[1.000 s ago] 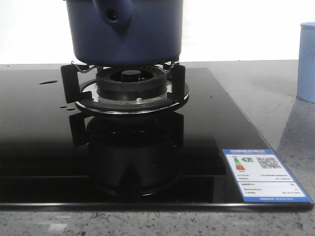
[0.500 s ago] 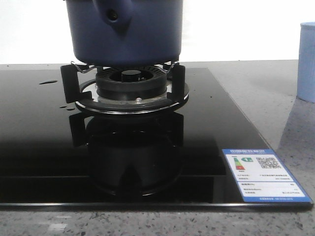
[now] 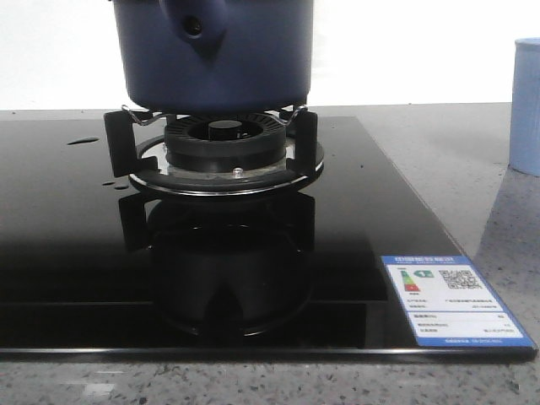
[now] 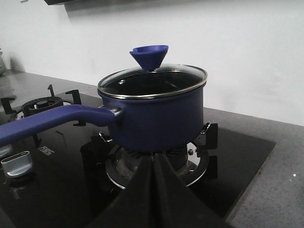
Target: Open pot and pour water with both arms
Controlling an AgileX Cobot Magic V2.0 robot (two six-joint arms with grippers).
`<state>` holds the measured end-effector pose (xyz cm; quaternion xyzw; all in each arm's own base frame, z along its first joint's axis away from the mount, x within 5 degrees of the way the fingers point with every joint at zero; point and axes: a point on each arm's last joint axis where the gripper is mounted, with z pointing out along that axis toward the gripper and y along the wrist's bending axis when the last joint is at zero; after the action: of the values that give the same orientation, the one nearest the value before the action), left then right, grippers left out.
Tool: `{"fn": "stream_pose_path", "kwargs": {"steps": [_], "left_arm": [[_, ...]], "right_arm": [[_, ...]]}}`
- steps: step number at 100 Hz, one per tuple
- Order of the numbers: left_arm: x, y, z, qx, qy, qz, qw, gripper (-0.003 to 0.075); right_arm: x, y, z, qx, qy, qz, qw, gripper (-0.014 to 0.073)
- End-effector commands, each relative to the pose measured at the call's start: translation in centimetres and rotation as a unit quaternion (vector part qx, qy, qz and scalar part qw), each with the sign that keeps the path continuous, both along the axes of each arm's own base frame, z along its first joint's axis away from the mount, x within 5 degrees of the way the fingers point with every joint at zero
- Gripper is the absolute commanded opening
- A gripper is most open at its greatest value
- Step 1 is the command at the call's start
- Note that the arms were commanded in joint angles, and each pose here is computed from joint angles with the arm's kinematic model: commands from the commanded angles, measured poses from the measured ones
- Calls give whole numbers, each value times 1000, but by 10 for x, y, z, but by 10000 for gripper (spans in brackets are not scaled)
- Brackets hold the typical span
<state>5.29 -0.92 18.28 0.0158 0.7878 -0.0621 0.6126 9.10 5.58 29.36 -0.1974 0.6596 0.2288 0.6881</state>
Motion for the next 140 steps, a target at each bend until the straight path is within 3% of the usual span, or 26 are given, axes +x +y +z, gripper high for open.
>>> {"fn": "stream_pose_path", "kwargs": {"steps": [1, 23, 54, 67, 68, 83, 117, 140], "left_arm": [[0, 0, -7, -15, -10, 5, 1000, -19], [0, 0, -7, -15, -10, 5, 1000, -19], [0, 0, -7, -15, -10, 5, 1000, -19], [0, 0, -7, -15, -10, 5, 1000, -19], [0, 0, -7, -15, -10, 5, 1000, -19], [0, 0, -7, -15, -10, 5, 1000, -19], [0, 0, -7, -15, -10, 5, 1000, -19], [0, 0, -7, -15, -10, 5, 1000, -19]], "right_arm": [[-1, 2, 9, 13, -13, 11, 1000, -68], [4, -6, 6, 5, 3, -42, 999, -68], [7, -10, -9, -59, 0, -70, 996, -68], [11, -21, -14, -88, -22, -133, 987, -68], [12, -22, -15, -72, -15, -138, 988, -68], [12, -31, -33, -112, 25, -182, 977, -68], [-13, -52, -76, -85, 11, -282, 956, -68], [-26, -60, -103, -67, 60, -330, 940, -68]]}}
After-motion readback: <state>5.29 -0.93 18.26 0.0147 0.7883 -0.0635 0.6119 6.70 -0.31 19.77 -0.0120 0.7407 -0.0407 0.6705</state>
